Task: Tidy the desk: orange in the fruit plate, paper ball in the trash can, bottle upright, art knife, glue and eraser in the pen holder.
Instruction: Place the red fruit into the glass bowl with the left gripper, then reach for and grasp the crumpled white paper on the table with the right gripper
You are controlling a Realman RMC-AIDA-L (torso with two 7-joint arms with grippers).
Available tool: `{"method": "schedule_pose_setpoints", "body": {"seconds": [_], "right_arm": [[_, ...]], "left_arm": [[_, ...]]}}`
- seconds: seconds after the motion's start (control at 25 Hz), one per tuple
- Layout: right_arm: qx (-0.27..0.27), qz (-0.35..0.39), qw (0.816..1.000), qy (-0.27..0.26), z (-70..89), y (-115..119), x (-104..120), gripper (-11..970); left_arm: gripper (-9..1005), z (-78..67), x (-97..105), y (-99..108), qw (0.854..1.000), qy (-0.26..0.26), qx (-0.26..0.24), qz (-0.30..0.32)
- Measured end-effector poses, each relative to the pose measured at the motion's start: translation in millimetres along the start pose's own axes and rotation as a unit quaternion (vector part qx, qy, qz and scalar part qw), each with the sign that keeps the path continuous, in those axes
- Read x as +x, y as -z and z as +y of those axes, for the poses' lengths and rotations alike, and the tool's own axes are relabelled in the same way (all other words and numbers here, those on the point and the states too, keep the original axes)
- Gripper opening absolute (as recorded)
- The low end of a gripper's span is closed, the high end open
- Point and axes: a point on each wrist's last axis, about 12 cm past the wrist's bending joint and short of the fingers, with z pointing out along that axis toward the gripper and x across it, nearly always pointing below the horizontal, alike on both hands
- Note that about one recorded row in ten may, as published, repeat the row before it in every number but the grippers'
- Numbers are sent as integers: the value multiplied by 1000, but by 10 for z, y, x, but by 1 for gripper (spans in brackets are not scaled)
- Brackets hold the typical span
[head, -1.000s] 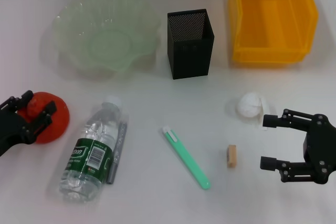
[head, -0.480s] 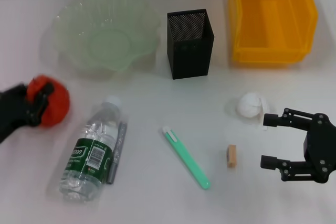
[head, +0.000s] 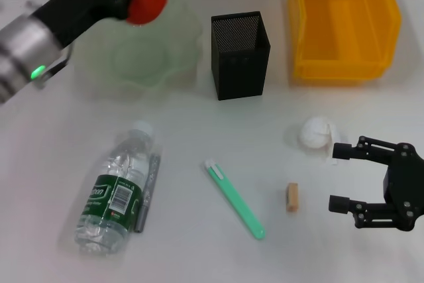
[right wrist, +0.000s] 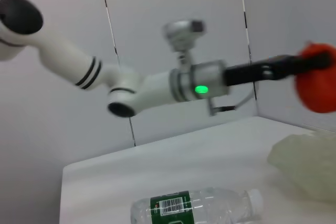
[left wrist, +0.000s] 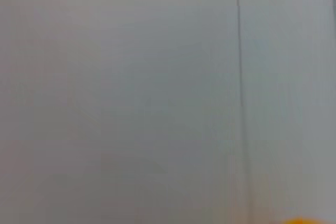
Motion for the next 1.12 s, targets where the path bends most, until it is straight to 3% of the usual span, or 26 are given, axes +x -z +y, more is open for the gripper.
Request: {"method": "schedule_pose_setpoints", "body": {"seconds": [0.04, 0.08, 0.24, 0.48, 0.68, 0.76, 0.8, 0.88, 1.0, 1.12], "right_arm": [[0, 0, 1000, -1, 1, 0, 1, 836], [0, 0, 1000, -3, 2, -1, 2, 836], [-4, -5, 1000, -9, 1, -28, 6, 836], [-5, -6, 1000, -13, 3, -38, 9, 836], [-1, -6, 999, -37, -10, -20, -10, 836], [10, -7, 998, -57, -54, 31, -76, 836], [16, -5, 998, -67, -77, 64, -116, 836], [33, 10, 996, -86, -152, 170, -278, 836], [55, 58, 991, -111, -253, 285, -608, 836], [84, 158, 973, -145, -364, 222, -1032, 836]], "left_arm": [[115, 0, 0, 0, 1000, 0, 0, 0], [122, 21, 22, -212, 999, -14, -22, 33], [150, 29, 74, -348, 997, -9, -50, 62], [193, 46, 145, -261, 995, -8, -68, 69], [434, 59, 151, -113, 997, 14, -60, 54], [530, 38, 123, 47, 999, 23, -28, 36], [579, -37, 109, 282, 999, 21, 23, 24], [675, -85, 127, 406, 998, 21, 46, 27], [762, -316, 196, 794, 990, 21, 130, 44], [850, -549, 267, 1124, 981, 21, 184, 56]]}}
